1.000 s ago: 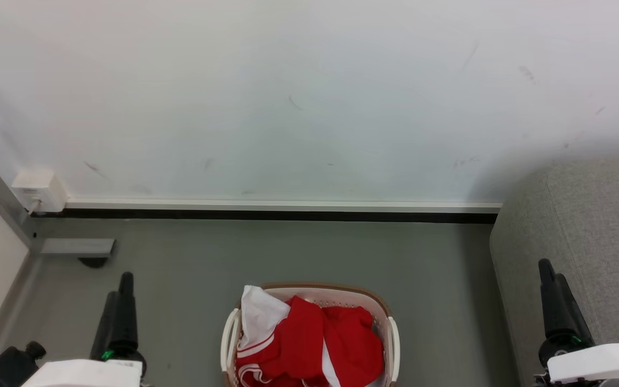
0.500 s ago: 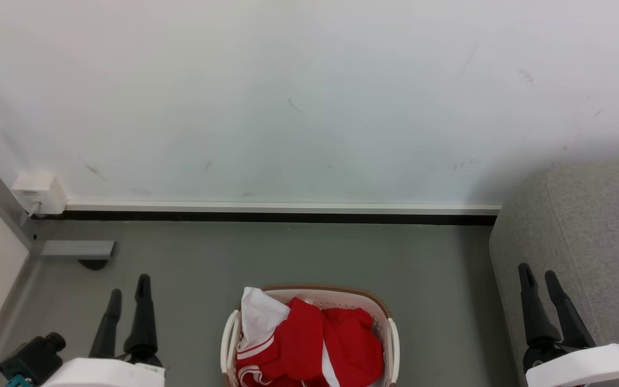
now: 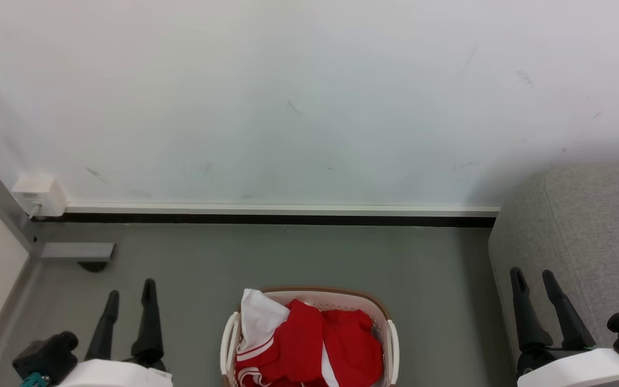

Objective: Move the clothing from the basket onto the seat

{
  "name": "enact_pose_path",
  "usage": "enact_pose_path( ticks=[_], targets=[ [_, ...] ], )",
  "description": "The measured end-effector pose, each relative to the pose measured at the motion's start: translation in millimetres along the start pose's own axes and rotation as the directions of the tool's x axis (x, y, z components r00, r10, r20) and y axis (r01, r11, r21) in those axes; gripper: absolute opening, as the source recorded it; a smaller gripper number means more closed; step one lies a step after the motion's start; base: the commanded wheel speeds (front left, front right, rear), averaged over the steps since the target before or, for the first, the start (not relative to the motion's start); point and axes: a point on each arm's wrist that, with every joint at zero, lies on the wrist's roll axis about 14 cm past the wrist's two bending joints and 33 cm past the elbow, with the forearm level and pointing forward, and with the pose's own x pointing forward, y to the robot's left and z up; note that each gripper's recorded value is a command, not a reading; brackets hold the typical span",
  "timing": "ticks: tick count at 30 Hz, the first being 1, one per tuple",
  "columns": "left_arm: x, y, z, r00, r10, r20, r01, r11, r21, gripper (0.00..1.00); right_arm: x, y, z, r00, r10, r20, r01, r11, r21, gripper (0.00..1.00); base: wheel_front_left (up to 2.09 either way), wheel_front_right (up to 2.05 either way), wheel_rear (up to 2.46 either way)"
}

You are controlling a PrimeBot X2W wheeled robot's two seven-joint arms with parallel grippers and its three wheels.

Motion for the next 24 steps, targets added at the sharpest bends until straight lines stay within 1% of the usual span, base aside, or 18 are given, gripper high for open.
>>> enact_pose_path(
  ticks=[2,12,24],
  targets=[
    [0,0,-1,1.000,-0.004,-0.003,0.004,0.999,0.037,1.00,0,1,0,1.000,0.005,0.001,-0.005,1.000,-0.015,1.00,0.00,0.00,0.00],
    [0,-2,-1,1.000,-0.021,0.006,0.020,0.990,0.139,1.00,-2,7,-3,0.999,0.038,-0.006,-0.038,0.994,-0.100,1.00,0.00,0.00,0.00],
    [-1,-8,-1,0.998,-0.056,0.015,0.050,0.966,0.253,1.00,-1,14,-1,0.997,0.074,0.001,-0.072,0.977,-0.199,1.00,0.00,0.00,0.00]
  ],
)
